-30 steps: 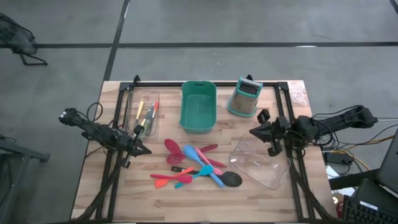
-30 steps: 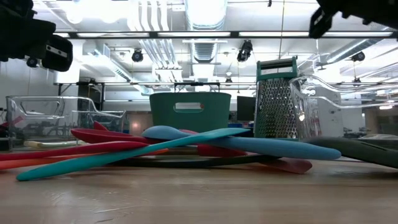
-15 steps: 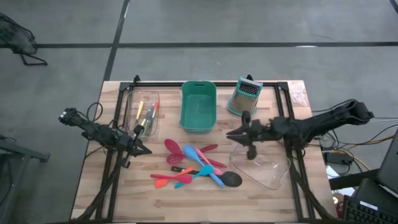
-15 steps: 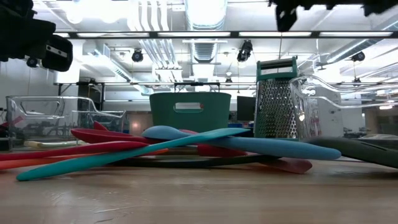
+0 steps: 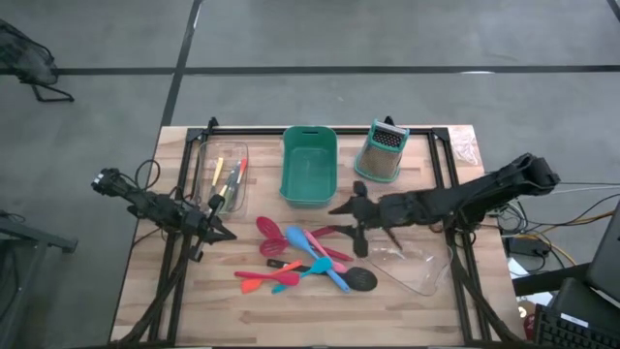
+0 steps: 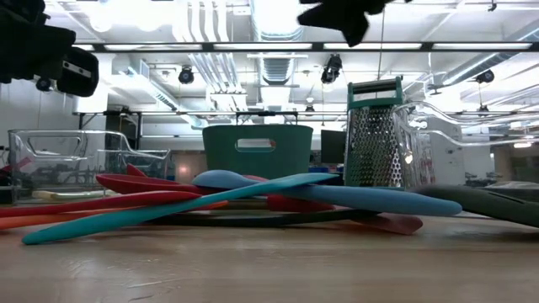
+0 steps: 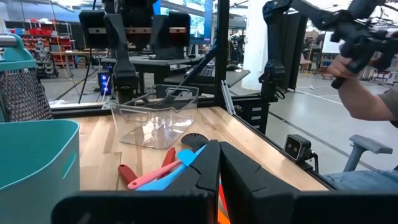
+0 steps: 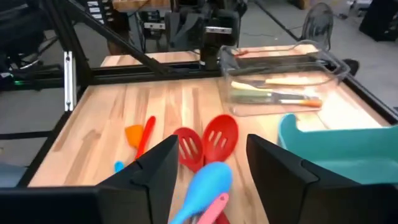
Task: Pick & Place Kitchen Items
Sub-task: Put the red spatula into the bottom transparent bin
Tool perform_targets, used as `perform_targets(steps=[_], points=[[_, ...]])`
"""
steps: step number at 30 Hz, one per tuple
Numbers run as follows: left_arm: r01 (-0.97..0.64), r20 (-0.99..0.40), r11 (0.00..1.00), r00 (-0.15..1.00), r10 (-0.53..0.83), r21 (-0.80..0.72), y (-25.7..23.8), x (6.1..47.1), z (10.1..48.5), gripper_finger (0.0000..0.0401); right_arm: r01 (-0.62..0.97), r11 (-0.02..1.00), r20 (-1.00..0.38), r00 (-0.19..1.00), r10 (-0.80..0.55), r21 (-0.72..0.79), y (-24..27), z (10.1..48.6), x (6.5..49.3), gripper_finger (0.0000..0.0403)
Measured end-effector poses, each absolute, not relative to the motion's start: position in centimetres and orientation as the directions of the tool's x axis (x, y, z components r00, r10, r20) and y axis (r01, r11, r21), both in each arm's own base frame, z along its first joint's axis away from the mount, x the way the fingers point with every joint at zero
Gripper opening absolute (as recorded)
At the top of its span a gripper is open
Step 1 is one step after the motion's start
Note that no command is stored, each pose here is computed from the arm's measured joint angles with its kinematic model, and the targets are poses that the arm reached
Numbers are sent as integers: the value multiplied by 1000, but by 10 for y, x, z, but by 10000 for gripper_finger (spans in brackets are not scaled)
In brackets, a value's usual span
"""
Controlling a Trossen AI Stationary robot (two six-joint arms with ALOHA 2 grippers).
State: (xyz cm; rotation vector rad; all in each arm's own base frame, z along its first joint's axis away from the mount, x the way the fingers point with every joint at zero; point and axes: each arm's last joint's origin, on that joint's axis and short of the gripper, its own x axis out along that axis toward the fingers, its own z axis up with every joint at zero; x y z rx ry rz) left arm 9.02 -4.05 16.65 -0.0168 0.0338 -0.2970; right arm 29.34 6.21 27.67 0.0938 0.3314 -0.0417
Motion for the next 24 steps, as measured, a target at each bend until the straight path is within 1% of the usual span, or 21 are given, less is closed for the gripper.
perform_targets(steps=[3, 7, 10, 13, 19, 24], points=[[292, -30, 956, 956, -293, -22, -41, 90, 167, 14, 52, 996, -373, 927, -22, 69, 71, 272, 311, 195], [293, -27, 956, 956, -293, -22, -41, 90, 167, 17, 36, 999, -454, 891, -18, 31, 88, 261, 337, 194], [292, -28, 956, 956, -293, -22, -41, 91, 167, 16, -16, 999, -548, 836, -12, -46, 104, 251, 353, 187], [292, -28, 956, 956, -293, -22, -41, 91, 167, 14, -54, 995, -627, 779, -12, -85, 118, 241, 367, 178], [292, -27, 956, 956, -293, -22, -41, 91, 167, 17, -99, 988, -681, 732, -6, -115, 141, 222, 391, 163], [292, -21, 956, 956, -293, -23, -41, 91, 167, 14, -142, 980, -729, 685, -2, -136, 157, 204, 400, 158]])
